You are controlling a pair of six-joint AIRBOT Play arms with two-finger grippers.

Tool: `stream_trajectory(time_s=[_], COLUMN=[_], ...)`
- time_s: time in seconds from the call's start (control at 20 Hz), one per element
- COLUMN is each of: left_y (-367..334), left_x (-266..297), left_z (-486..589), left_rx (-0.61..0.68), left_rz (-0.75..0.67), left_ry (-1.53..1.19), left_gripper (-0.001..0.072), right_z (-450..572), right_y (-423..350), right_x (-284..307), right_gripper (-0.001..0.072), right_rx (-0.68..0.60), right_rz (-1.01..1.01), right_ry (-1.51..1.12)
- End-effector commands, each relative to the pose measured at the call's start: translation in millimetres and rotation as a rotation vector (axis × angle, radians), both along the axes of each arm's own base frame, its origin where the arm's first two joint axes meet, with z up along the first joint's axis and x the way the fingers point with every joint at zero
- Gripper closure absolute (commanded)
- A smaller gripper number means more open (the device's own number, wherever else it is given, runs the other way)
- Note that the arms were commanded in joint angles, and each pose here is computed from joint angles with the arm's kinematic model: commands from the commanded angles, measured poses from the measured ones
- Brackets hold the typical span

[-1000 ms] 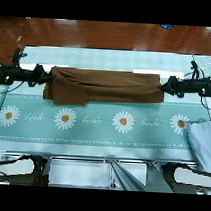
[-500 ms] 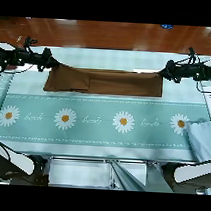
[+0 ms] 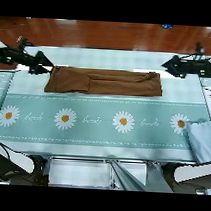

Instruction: Fold the shirts.

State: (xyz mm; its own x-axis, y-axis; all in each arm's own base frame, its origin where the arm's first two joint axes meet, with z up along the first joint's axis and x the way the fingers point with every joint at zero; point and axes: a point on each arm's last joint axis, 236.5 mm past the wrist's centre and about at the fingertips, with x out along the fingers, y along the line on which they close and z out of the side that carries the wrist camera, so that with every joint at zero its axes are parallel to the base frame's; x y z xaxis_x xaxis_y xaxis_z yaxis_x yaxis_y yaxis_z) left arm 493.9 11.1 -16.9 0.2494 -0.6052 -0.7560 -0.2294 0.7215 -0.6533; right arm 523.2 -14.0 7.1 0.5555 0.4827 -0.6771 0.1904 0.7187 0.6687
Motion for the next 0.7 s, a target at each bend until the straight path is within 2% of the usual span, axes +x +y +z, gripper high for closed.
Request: stream_trajectory(time_s=[0.0,0.05,0.15,0.3,0.5,0.65], left_y=[52.2,53.3,21.7,-42.2,-93.0,-110.4], left_x=[-32.3,-31.8,-39.8,-70.8,-98.4,-101.5], left_z=[39.3,56.9,89.9,105.2,94.6,83.6], left_rx=[0.163,0.189,0.171,0.179,0.190,0.180], left_rz=[0.034,0.063,0.014,-0.098,-0.135,-0.171], left_ry=[0.001,-0.059,-0.193,-0.314,-0.370,-0.356], left_gripper=[0.0202,0.0202,0.0202,0.0202,0.0202,0.0202], right_z=[29.5,26.9,3.1,-53.8,-66.9,-76.6], right_y=[-52.3,-70.6,-81.1,-46.8,-14.7,-10.7], right_x=[-38.6,-48.9,-64.7,-81.1,-66.5,-68.0], right_gripper=[0.0298,0.0298,0.0298,0.0298,0.0298,0.0298], right_rx=[-0.071,-0.105,-0.096,0.042,0.226,0.241], right_rz=[-0.037,-0.092,-0.179,-0.219,-0.198,-0.169], right_ry=[0.030,0.050,0.095,0.178,0.164,0.192])
